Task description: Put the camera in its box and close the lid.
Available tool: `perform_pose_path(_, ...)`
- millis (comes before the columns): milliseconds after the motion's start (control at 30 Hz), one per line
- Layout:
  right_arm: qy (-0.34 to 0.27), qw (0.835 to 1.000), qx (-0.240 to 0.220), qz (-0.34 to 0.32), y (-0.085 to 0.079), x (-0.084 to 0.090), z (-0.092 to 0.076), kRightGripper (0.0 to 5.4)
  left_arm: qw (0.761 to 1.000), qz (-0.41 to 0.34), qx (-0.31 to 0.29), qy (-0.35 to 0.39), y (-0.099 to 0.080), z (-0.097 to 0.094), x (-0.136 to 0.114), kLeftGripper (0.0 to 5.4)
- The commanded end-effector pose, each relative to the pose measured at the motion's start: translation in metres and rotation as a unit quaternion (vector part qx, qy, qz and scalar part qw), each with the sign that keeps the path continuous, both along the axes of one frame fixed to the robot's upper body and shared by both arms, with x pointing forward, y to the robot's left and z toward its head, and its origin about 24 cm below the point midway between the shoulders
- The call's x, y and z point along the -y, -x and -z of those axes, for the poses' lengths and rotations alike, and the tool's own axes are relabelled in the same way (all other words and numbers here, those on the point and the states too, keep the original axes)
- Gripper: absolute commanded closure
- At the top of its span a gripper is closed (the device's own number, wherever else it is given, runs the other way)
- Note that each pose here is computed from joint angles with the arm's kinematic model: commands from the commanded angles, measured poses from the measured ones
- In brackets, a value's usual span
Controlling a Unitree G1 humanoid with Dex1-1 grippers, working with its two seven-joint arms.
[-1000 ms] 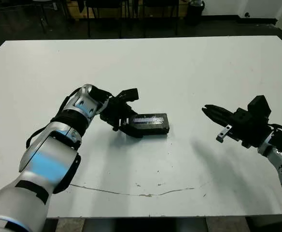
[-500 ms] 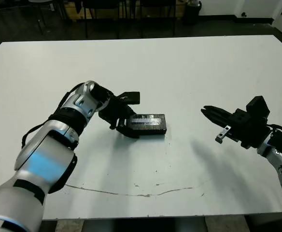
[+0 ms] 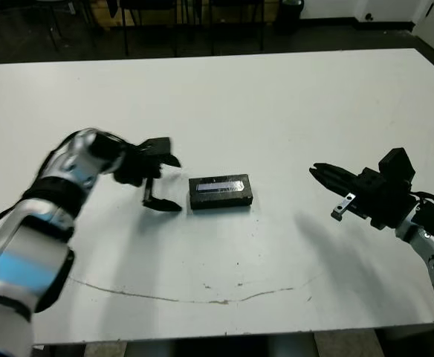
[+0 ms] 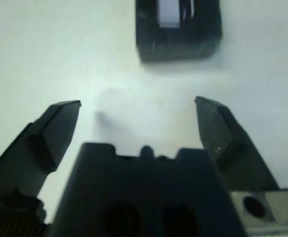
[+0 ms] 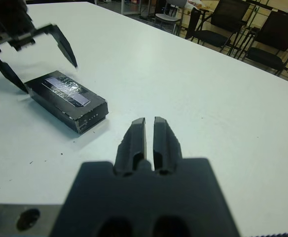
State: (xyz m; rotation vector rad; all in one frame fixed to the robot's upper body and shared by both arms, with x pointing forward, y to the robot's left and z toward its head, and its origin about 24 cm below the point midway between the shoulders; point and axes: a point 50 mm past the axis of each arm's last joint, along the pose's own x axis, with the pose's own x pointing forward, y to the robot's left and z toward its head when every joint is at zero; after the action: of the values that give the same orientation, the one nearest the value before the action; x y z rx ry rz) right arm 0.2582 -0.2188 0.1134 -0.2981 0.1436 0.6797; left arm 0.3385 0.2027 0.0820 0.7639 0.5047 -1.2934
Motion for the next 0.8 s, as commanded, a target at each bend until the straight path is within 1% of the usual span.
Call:
perform_pose_path(33, 0.006, 1.000, -0.013, 0.004, 0.001, 0.002, 0.004, 5.40, 0.997, -0.049, -0.058, -0.034, 0.028, 0.025, -0.038, 0.01)
perform_pose_path(100, 0.007, 1.000, -0.014, 0.005, 0.000, 0.001, 0.004, 5.40, 0.996, -0.063, -0.054, -0.016, 0.034, 0.017, -0.045, 0.01)
perform_pose_path(167, 0.004, 1.000, -0.019, 0.007, 0.000, 0.001, 0.004, 5.40, 0.995, -0.085, -0.041, 0.012, 0.039, 0.004, -0.049, 0.01)
perform_pose_path(233, 0.005, 1.000, -0.016, 0.003, -0.001, 0.000, 0.003, 5.40, 0.993, -0.115, -0.009, 0.040, 0.045, -0.006, -0.050, 0.01)
perform_pose_path(300, 0.005, 1.000, -0.016, 0.003, -0.002, 0.000, 0.004, 5.40, 0.982, -0.161, 0.049, 0.084, 0.048, -0.015, -0.047, 0.01)
perform_pose_path(333, 0.005, 1.000, -0.016, 0.003, -0.002, -0.001, 0.004, 5.40, 0.973, -0.187, 0.077, 0.111, 0.050, -0.018, -0.043, 0.09)
perform_pose_path(367, 0.005, 1.000, -0.013, 0.002, -0.002, -0.001, 0.004, 5.40, 0.958, -0.215, 0.114, 0.153, 0.051, -0.021, -0.036, 0.19)
perform_pose_path(433, 0.005, 1.000, -0.011, 0.003, -0.003, -0.003, 0.004, 5.40, 0.922, -0.266, 0.165, 0.228, 0.054, -0.027, -0.021, 0.45)
perform_pose_path(467, 0.002, 1.000, -0.011, 0.004, -0.003, -0.003, 0.004, 5.40, 0.903, -0.286, 0.186, 0.261, 0.056, -0.030, -0.012, 0.63)
perform_pose_path(567, -0.007, 1.000, -0.014, 0.011, -0.003, -0.004, 0.005, 5.40, 0.861, -0.313, 0.223, 0.334, 0.059, -0.040, 0.014, 1.22)
perform_pose_path(667, -0.013, 1.000, -0.010, 0.017, -0.003, -0.005, 0.006, 5.40, 0.832, -0.326, 0.228, 0.386, 0.058, -0.048, 0.040, 1.79)
perform_pose_path(733, -0.020, 1.000, -0.009, 0.020, -0.004, -0.005, 0.007, 5.40, 0.824, -0.331, 0.223, 0.402, 0.057, -0.051, 0.055, 2.17)
perform_pose_path(800, -0.027, 0.999, -0.010, 0.026, -0.004, -0.005, 0.007, 5.40, 0.822, -0.333, 0.219, 0.406, 0.054, -0.050, 0.069, 2.55)
